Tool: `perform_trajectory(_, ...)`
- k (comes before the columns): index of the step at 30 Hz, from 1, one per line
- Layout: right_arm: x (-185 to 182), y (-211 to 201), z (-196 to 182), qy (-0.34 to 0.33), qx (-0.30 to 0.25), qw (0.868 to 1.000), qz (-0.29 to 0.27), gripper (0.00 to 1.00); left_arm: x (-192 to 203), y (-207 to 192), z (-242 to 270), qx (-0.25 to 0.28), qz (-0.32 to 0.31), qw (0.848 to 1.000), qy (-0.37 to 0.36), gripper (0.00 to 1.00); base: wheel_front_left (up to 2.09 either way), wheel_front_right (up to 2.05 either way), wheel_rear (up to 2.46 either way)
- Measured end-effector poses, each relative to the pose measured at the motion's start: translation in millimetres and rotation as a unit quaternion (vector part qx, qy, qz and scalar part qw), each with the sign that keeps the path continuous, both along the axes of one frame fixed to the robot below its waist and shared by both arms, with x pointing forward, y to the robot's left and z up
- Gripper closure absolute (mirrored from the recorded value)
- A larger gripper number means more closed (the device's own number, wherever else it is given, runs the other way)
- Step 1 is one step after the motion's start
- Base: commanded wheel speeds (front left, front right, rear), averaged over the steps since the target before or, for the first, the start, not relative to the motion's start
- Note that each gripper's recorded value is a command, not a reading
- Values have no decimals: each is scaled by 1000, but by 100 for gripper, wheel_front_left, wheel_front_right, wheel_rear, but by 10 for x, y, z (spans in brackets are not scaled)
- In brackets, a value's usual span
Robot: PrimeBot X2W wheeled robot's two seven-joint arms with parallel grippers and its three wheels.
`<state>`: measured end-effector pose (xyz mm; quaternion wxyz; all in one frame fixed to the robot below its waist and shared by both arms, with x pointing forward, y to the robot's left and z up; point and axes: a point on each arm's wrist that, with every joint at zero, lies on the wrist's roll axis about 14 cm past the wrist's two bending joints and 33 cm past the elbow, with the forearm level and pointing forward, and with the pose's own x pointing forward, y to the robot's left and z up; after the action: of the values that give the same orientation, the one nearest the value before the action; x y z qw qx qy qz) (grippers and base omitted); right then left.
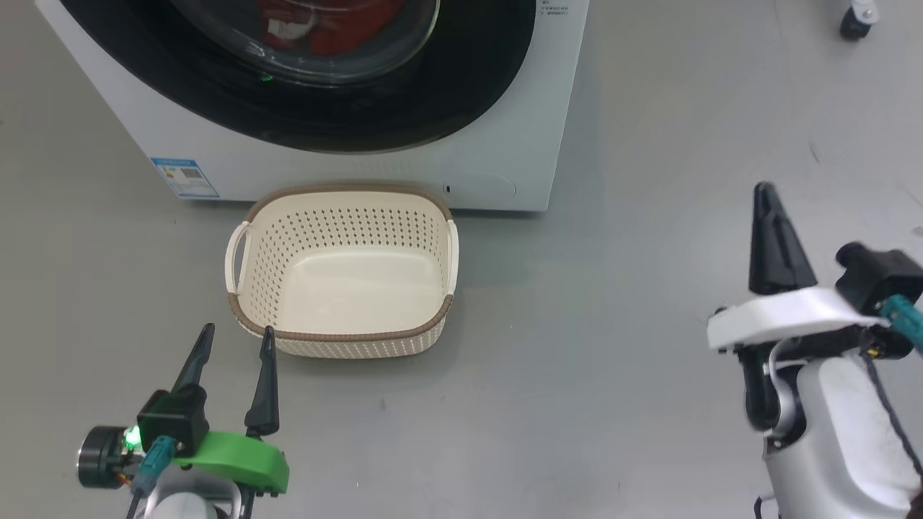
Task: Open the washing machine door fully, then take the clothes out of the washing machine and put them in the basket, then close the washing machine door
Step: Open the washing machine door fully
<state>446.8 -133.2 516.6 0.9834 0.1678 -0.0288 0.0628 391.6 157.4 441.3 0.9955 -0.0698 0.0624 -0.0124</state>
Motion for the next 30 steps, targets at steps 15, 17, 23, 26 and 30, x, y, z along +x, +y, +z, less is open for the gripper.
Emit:
perform_trajectory(15,1119,261,444,-30,51,997,58,100,393,16,-204,-4,-7,1000,13,0,0,0,0)
perform_trajectory(17,1255,307,492,-31,79,994,65,100,451,58,-223,-5,-1,1000,12,0,0,0,0)
perform_trajectory(23,1628,460,525,-17,156,983,91,100,628,176,-300,-8,14,1000,12,0,0,0,0)
perform_trajectory(26,1806,513,453,3,185,978,96,100,654,228,-412,-6,21,999,24,0,0,0,0)
perform_trajectory(30,2010,576,238,54,237,965,101,100,676,289,-544,-11,31,999,40,0,0,0,0)
